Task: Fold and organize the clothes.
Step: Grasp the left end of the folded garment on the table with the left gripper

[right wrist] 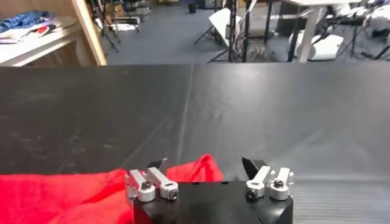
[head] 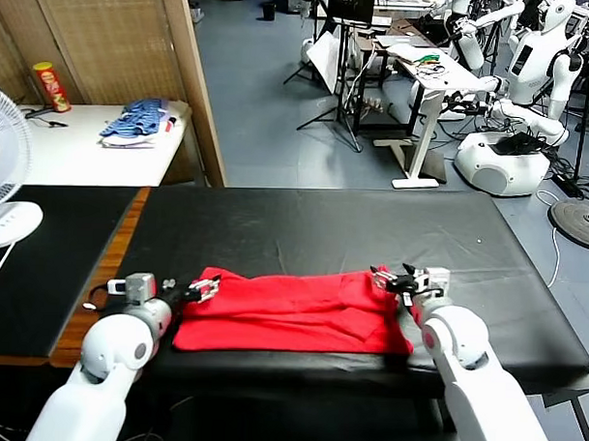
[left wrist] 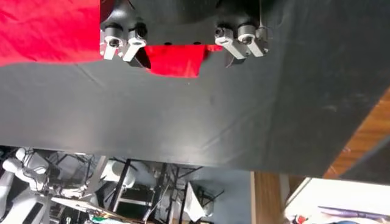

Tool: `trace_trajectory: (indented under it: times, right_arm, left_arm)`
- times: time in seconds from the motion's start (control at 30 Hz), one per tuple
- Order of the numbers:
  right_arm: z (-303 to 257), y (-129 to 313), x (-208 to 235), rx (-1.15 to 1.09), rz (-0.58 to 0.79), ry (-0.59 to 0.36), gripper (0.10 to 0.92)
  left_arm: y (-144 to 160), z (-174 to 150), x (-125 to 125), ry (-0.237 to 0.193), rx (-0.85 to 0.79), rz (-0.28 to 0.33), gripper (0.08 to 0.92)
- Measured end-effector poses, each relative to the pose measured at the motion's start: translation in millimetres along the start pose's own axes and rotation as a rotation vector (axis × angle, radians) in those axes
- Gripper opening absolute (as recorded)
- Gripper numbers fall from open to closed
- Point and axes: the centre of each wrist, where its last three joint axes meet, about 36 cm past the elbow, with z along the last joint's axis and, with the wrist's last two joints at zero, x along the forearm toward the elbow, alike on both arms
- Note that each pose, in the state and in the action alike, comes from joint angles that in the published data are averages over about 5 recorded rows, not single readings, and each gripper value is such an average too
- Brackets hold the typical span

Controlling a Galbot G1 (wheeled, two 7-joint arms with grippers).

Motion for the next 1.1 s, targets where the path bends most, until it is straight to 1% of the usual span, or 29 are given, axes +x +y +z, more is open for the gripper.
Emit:
trace_trajectory:
  times: [0.03,0.07,0.2,0.27,0.3,0.37,0.47,0.57,0.6,0.67,0.7,0.73,0.8,0.83,0.87,0.97,1.03,1.1]
  right_arm:
    - [2,1,-2,-0.003,0.001,0.001,0.520]
    - [4,2,-3,-0.005,0.002,0.002,0.455]
    - [10,7,-7,-0.013,0.010,-0.007,0.264]
    - [14,11,-7,-0.013,0.021,-0.021,0.192]
    - [16,13,-7,-0.012,0.030,-0.031,0.171]
    - [19,16,-7,-0.012,0.048,-0.048,0.146]
    - [23,20,-7,-0.013,0.059,-0.059,0.147]
    - [23,21,-6,-0.015,0.050,-0.060,0.147]
    - [23,20,-6,-0.015,0.045,-0.061,0.157]
    - [23,18,-4,-0.013,0.032,-0.064,0.212]
    - [23,17,-3,-0.011,0.026,-0.066,0.256]
    - [23,15,-1,-0.009,0.019,-0.069,0.316]
    - [22,12,3,-0.003,0.010,-0.076,0.417]
    - [21,11,6,0.000,0.006,-0.080,0.483]
    - [20,9,10,0.004,0.004,-0.085,0.534]
    - [16,5,23,0.015,0.002,-0.103,0.692]
    - [13,3,33,0.021,-0.002,-0.116,0.761]
    - [10,3,43,0.024,-0.007,-0.129,0.786]
  left_arm:
    - [1,1,-2,0.005,0.006,0.003,0.568]
    - [3,2,-4,0.010,0.013,0.008,0.503]
    - [4,6,-7,0.022,0.037,0.023,0.285]
    - [2,9,-8,0.025,0.028,0.009,0.190]
    - [1,11,-9,0.024,0.016,-0.004,0.160]
    - [-1,16,-10,0.004,-0.018,-0.044,0.135]
    - [-4,22,-11,-0.044,-0.071,-0.105,0.133]
    - [-5,23,-9,-0.074,-0.096,-0.134,0.131]
    - [-4,23,-9,-0.081,-0.101,-0.136,0.131]
    - [-4,22,-8,-0.097,-0.110,-0.136,0.137]
    - [-3,22,-8,-0.107,-0.114,-0.134,0.143]
    - [-2,21,-8,-0.116,-0.118,-0.131,0.165]
    - [0,19,-7,-0.130,-0.123,-0.126,0.243]
    - [1,18,-6,-0.136,-0.125,-0.125,0.293]
    - [2,17,-5,-0.140,-0.125,-0.125,0.360]
    - [6,13,-1,-0.148,-0.121,-0.124,0.511]
    - [9,11,3,-0.149,-0.108,-0.119,0.611]
    - [12,11,7,-0.148,-0.085,-0.107,0.700]
